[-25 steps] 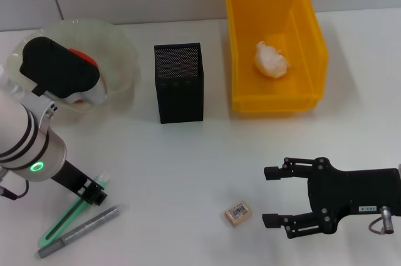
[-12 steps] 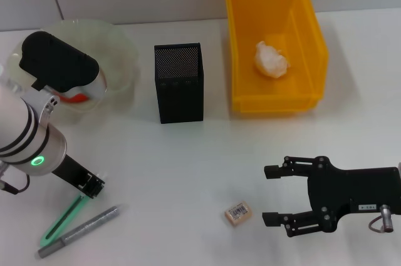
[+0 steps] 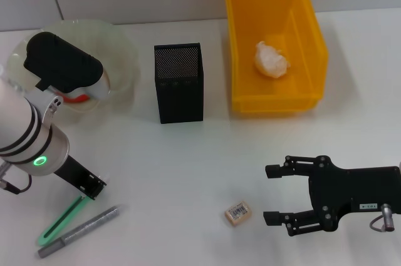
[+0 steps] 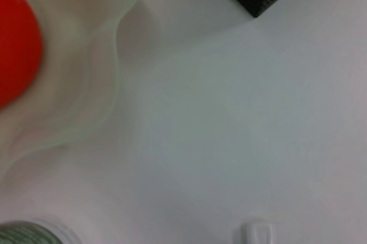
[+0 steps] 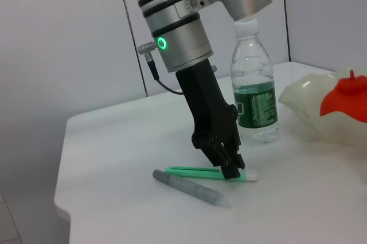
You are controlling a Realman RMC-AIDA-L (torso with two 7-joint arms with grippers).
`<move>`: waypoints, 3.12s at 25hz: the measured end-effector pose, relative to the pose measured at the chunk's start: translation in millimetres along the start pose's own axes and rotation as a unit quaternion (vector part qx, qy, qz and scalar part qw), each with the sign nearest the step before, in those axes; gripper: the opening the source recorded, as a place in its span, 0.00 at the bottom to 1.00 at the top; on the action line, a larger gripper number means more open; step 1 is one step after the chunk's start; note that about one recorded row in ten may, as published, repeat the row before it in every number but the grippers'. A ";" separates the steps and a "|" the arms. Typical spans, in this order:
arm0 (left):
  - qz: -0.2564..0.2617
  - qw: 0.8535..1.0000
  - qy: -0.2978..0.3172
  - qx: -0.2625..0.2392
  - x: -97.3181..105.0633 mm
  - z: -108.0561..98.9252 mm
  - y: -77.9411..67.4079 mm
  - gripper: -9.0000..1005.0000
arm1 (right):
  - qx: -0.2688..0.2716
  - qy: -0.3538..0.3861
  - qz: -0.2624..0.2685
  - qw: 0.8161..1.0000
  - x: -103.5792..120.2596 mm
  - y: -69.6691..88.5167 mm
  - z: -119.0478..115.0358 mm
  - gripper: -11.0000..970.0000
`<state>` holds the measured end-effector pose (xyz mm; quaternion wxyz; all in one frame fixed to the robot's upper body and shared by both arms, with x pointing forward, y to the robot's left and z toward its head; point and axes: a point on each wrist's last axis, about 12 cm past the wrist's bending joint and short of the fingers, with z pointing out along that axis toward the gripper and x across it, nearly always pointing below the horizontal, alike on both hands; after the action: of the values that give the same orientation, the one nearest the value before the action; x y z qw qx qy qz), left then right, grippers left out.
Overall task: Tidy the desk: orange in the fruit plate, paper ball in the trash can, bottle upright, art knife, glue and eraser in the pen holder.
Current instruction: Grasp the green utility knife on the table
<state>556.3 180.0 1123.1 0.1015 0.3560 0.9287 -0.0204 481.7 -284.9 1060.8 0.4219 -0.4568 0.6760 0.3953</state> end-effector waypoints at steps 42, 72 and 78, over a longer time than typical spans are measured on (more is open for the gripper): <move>0.040 0.999 0.003 0.008 -0.8 -8.2 -3.2 0.47 | 0.006 -0.007 0.003 1.000 0.4 0.5 -0.8 0.86; 0.038 0.999 0.010 0.012 1.1 -2.4 -2.0 0.37 | 0.004 -0.007 0.006 1.000 1.7 2.5 -1.3 0.86; 0.040 0.999 0.014 0.013 1.9 -0.9 -3.1 0.36 | 0.004 -0.007 0.007 1.000 2.1 2.8 -1.5 0.86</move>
<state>552.7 179.0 1123.5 0.0847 0.3946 0.9146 -0.0233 478.2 -286.1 1059.7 0.4254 -0.4475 0.6779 0.3990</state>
